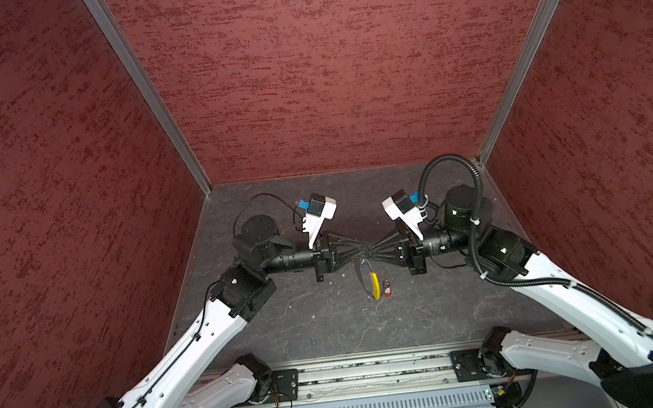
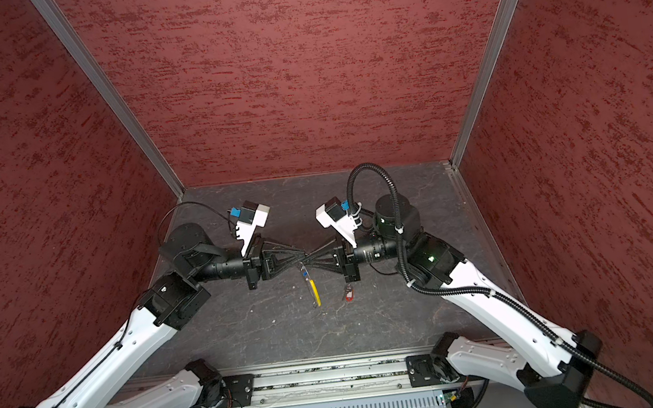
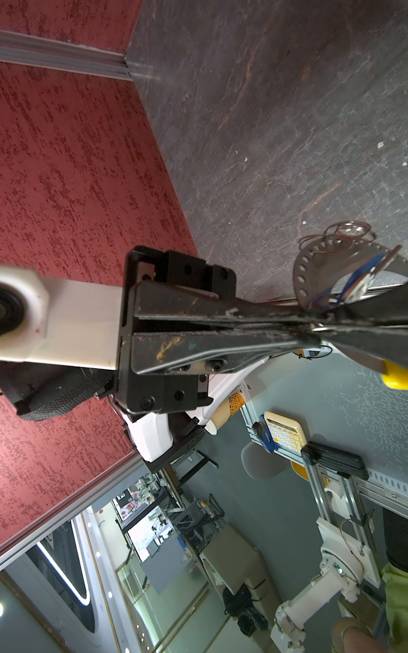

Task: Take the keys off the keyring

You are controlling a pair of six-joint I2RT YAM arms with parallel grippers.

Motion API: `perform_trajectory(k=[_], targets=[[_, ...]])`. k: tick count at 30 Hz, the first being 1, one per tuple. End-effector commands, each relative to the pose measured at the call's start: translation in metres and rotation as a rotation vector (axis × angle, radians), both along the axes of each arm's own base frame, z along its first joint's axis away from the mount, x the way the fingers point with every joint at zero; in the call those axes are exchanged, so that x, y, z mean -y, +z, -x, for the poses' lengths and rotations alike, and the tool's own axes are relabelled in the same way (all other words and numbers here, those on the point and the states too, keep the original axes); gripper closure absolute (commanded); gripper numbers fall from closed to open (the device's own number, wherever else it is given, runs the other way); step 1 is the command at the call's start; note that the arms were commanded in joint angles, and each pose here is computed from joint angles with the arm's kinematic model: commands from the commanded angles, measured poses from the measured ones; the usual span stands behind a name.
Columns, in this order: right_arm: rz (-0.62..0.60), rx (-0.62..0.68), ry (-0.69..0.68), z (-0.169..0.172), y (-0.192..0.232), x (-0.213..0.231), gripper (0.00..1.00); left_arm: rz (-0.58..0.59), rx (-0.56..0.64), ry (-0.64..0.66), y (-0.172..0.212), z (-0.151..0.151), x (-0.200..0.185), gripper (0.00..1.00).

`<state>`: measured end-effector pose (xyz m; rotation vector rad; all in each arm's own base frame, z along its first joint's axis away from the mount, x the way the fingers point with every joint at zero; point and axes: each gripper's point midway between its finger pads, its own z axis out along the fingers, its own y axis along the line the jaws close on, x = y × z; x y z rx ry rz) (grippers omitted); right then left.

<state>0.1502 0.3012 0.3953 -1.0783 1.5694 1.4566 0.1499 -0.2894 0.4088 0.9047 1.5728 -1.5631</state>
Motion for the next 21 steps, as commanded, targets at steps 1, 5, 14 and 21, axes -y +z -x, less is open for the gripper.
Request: perform_trajectory(k=[1,5,14,21], targets=[[-0.031,0.077,-0.088,-0.0131,0.0125,0.0033,1.00,-0.036,-0.026,-0.056,-0.0049,0.0179,-0.0013,0.85],[-0.026,0.077,-0.093,-0.0139,0.0110,0.0034,1.00,-0.050,-0.047,-0.055,-0.0087,0.0196,-0.0028,0.90],[-0.035,0.080,-0.114,-0.0173,0.0140,0.0038,1.00,-0.049,-0.070,-0.076,-0.0088,0.0228,-0.0019,0.89],[-0.047,0.090,-0.154,-0.0208,0.0180,0.0072,0.88,-0.069,-0.031,-0.001,-0.0040,0.0213,0.0004,1.00]])
